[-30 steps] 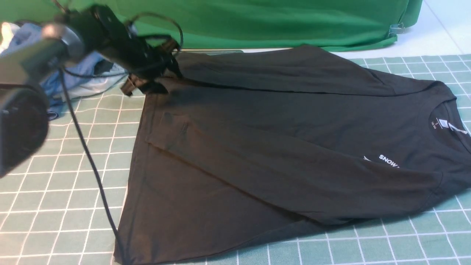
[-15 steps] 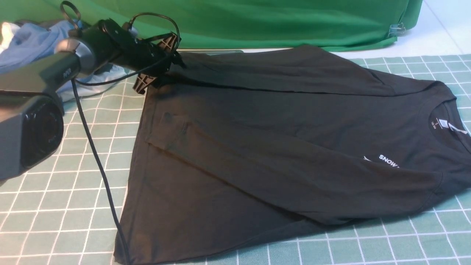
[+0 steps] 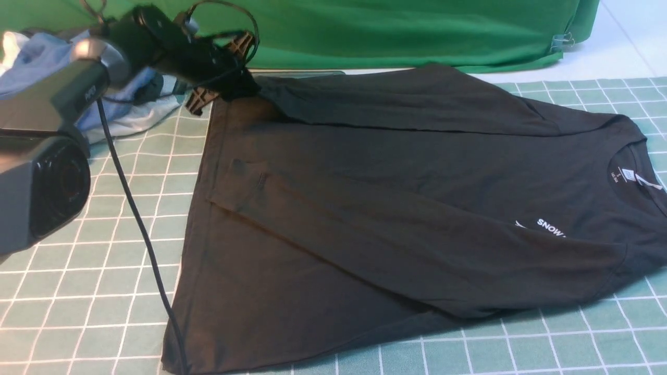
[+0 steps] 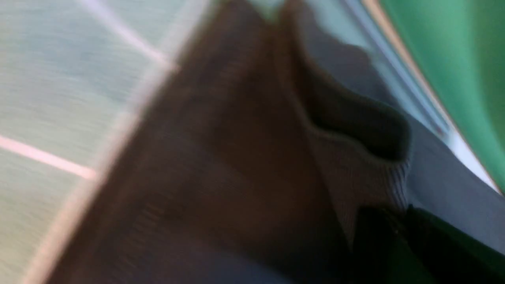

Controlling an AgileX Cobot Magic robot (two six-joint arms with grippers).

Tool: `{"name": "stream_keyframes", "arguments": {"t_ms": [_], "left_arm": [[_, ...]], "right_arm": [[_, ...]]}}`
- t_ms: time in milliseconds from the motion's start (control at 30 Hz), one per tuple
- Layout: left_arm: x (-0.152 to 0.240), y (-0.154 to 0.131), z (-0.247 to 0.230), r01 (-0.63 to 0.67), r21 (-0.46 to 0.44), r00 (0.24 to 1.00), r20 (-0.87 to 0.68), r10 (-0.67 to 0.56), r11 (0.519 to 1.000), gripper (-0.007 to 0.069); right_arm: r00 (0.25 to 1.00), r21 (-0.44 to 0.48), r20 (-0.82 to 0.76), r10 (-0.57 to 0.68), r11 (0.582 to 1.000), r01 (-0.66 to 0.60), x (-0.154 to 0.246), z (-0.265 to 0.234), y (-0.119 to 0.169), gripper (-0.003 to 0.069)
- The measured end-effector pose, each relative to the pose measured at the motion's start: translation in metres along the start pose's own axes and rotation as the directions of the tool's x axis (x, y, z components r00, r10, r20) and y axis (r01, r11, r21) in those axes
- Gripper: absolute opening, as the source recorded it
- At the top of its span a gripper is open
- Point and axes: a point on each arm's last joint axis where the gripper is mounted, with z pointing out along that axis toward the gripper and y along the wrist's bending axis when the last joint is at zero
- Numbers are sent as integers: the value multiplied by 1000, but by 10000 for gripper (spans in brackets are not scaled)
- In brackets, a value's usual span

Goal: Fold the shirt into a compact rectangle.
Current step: 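Fold the left side of the dark shirt inward over its body with the left gripper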

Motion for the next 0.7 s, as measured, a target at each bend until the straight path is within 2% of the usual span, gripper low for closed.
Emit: {"name": "stream_keyframes", "arguments": {"t_ms": [200,400,500,600,700], "left_arm": [[-13,-49,-54,-100,58,991,-83,104,993,18],[-24,-78,-107,-133,91,989,-48,138,987,18],[-18,-84,-117,-146,87,986,-65,152,985,18],[-2,-86,-123,-162,22,980,-116,163,987,18],[18,-74,-133,-214,-108,965,-179,192,971,18]], "right_arm": [[1000,3,27,0,1000,0,-2,0,0,177],[1000,-1,-4,4,1000,-4,0,0,0,182],[1000,0,-8,5,1000,-5,0,1,0,185],[1000,0,-30,8,1000,-8,-1,6,-1,187],[996,-2,-94,12,1000,-12,0,15,-2,192]]}}
